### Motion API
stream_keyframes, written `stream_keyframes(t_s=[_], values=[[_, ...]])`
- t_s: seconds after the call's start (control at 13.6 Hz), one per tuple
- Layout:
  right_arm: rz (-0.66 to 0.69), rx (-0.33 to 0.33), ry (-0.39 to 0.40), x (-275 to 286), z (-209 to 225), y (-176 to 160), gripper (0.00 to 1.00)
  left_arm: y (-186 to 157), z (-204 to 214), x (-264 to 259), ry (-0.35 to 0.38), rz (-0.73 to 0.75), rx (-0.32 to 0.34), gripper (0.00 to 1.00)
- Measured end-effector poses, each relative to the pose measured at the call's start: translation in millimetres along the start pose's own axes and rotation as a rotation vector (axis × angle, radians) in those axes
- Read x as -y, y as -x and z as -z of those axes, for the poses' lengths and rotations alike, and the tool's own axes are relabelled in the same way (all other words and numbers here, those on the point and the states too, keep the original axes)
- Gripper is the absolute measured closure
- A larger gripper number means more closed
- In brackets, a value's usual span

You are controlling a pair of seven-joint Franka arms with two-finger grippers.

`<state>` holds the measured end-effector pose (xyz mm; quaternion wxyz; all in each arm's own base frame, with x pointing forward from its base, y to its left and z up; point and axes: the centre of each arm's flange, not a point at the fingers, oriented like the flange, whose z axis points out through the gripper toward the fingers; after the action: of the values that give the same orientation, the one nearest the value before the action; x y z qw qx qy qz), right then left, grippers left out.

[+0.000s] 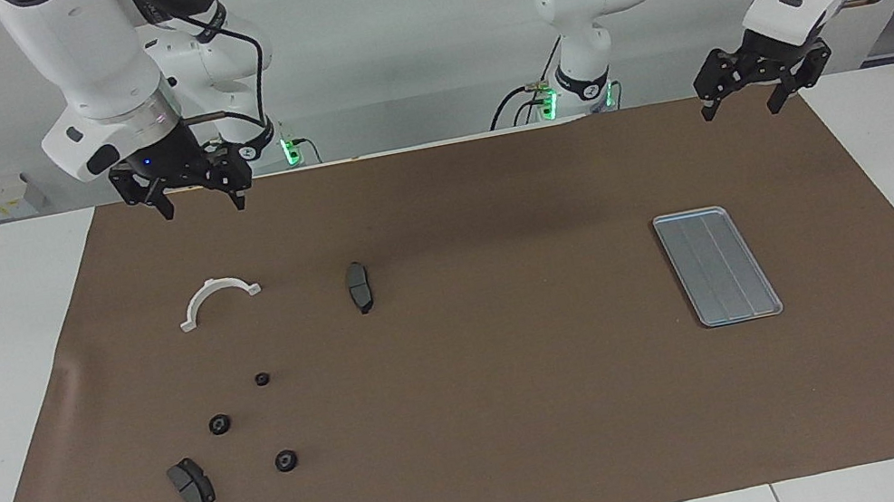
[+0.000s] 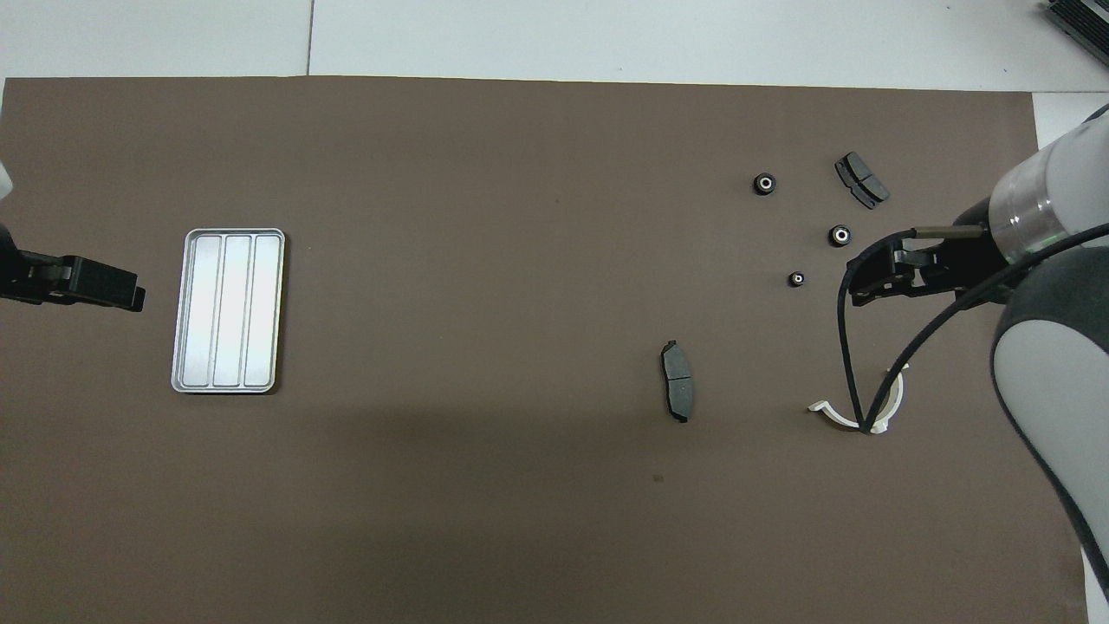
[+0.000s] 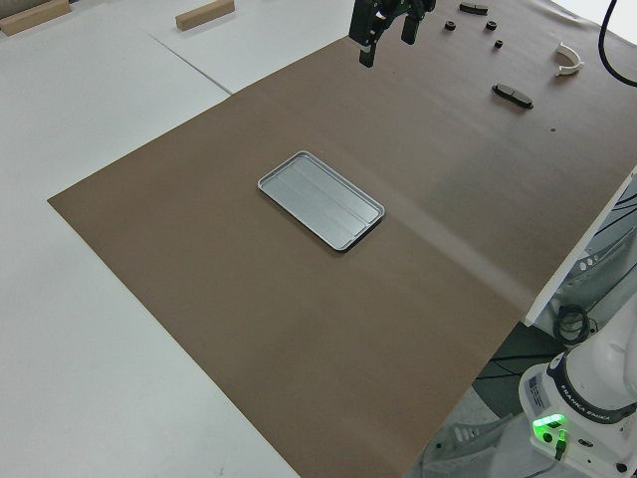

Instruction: Place bearing gear from tray to pile

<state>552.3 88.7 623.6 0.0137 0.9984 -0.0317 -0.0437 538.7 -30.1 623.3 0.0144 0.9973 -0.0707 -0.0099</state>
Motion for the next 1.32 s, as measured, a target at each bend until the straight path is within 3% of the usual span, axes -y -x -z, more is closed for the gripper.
stream_keyframes(t_s=[0.81, 1.32], values=[[-0.035, 0.000, -0.002, -19, 0, -2, 0.00, 0, 0, 0, 0.000, 0.000, 0.000, 0.00], [-0.009, -0.032, -0.028, -83, 2, -14, 0.00, 0, 0, 0, 0.000, 0.000, 0.000, 0.00]])
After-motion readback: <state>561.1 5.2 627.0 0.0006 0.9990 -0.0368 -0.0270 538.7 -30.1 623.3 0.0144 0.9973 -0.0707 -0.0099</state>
